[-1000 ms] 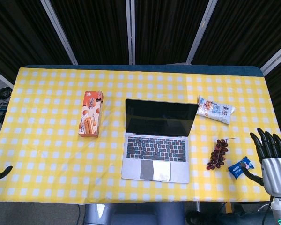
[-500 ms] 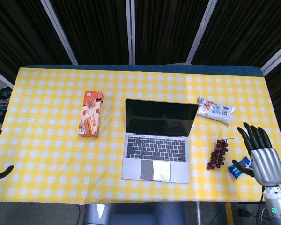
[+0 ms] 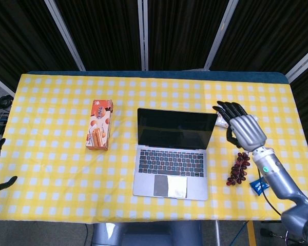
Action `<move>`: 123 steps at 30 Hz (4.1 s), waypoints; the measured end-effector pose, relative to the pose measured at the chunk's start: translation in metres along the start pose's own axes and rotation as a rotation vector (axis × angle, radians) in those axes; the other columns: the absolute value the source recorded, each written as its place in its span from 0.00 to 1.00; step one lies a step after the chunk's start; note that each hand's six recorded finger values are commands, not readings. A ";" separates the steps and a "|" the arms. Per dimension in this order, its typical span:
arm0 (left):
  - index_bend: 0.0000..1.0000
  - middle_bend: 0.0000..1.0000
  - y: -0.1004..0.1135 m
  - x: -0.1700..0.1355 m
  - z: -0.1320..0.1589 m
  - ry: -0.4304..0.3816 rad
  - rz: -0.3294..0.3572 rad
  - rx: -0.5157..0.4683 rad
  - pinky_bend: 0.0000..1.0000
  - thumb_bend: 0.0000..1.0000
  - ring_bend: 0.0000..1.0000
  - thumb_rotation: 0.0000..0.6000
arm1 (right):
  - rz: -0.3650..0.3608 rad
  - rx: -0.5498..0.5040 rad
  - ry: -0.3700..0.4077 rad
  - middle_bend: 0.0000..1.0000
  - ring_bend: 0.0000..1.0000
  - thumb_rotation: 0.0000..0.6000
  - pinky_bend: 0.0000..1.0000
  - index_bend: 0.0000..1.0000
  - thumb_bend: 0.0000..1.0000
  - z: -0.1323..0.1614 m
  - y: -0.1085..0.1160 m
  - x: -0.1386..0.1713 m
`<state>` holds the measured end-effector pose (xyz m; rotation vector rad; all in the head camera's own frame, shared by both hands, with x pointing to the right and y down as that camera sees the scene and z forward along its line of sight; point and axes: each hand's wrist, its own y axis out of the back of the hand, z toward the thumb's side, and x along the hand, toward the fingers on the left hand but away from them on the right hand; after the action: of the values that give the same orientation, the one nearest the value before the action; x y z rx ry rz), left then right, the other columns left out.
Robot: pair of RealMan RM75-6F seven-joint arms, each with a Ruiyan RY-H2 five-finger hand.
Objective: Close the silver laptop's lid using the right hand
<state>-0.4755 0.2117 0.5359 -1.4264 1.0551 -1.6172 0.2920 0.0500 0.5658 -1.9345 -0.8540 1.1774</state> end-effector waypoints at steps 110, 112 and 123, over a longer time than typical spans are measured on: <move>0.00 0.00 -0.029 0.011 0.005 0.003 -0.068 0.054 0.00 0.00 0.00 1.00 | 0.471 0.419 0.476 0.30 0.31 1.00 0.25 0.19 1.00 0.087 -0.178 0.079; 0.00 0.00 -0.030 0.011 0.005 0.002 -0.069 0.054 0.00 0.00 0.00 1.00 | 0.465 0.417 0.478 0.30 0.31 1.00 0.25 0.19 1.00 0.087 -0.178 0.080; 0.00 0.00 -0.024 0.011 0.002 0.010 -0.059 0.034 0.00 0.00 0.00 1.00 | 0.223 0.406 0.472 0.28 0.28 1.00 0.17 0.15 1.00 0.092 -0.124 0.077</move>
<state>-0.4752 0.2117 0.5623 -1.4400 0.9956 -1.6780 0.2147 0.1999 0.6030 -1.8757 -0.1392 0.8711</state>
